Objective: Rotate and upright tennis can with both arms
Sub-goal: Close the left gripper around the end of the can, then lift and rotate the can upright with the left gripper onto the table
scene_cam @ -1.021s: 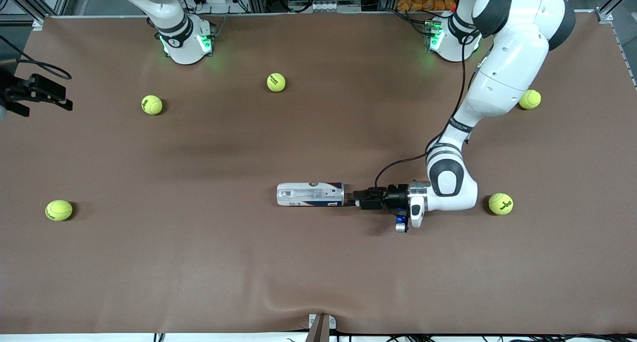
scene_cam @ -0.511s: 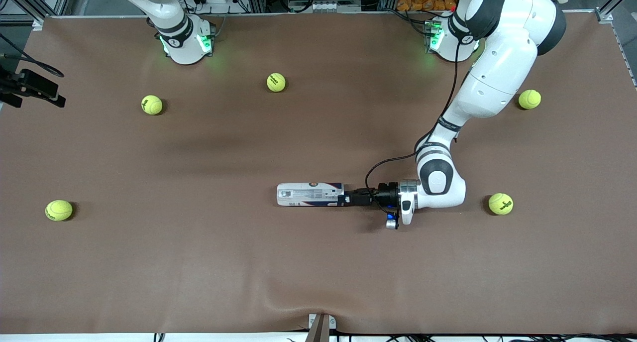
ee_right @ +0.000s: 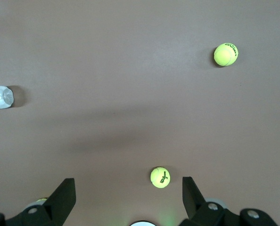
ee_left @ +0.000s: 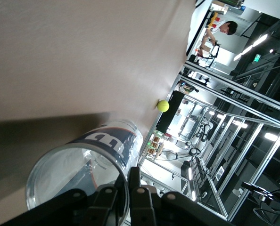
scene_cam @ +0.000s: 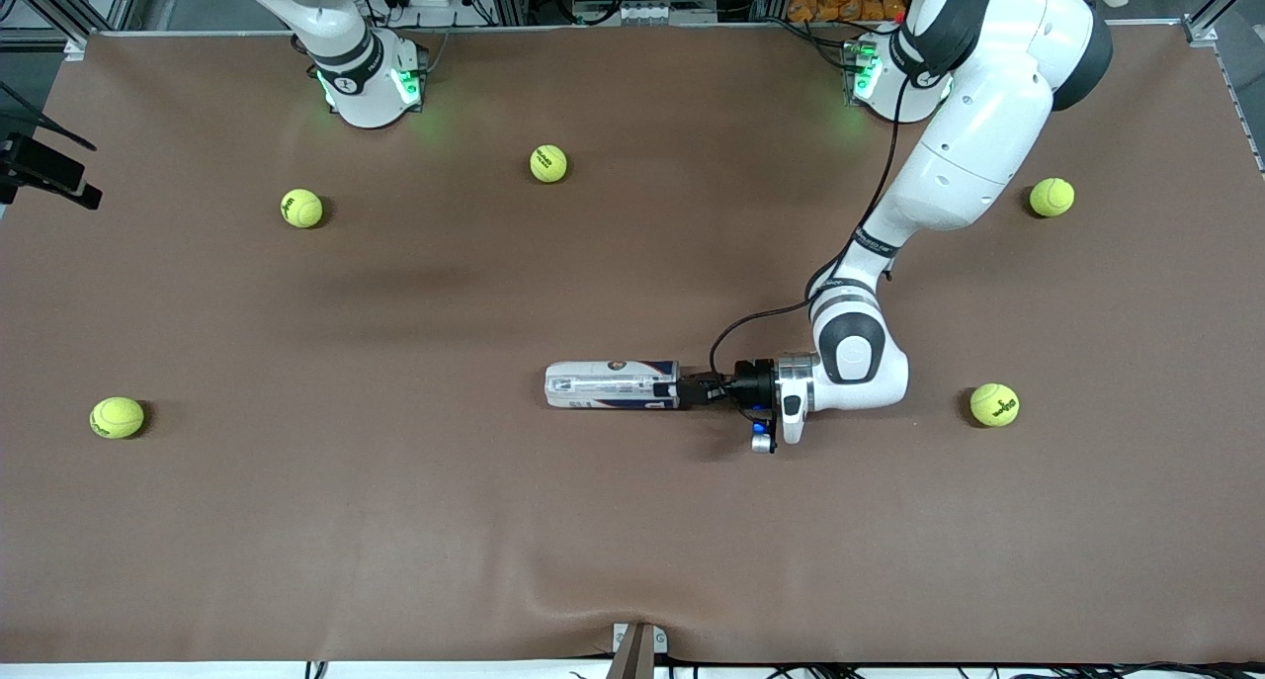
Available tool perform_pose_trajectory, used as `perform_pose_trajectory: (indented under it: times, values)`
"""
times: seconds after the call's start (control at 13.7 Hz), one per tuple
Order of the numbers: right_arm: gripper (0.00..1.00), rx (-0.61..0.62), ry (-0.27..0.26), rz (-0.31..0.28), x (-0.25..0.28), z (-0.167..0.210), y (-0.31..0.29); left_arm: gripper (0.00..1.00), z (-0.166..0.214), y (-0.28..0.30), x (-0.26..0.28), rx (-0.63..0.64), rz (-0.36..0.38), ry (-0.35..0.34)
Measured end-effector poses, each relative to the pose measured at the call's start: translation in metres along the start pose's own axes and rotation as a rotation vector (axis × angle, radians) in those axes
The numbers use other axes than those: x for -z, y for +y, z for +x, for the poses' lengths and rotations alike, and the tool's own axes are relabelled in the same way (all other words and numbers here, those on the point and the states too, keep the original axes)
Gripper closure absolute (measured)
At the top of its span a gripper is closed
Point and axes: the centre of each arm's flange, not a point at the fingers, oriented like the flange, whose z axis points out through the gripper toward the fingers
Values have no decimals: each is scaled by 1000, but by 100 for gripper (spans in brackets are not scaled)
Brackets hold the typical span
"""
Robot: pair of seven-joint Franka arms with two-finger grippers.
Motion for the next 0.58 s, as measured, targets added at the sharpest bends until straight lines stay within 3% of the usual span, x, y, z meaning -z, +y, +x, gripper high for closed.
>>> perform_pose_trajectory:
  times: [0.36,0.58]
  values:
    - [0,11,11,-1,5,0,-6,96,-5,93,17,66,-10,9]
    - [0,12,14,-2,11,-2,-6,96,-29,171,22,157,121,0]
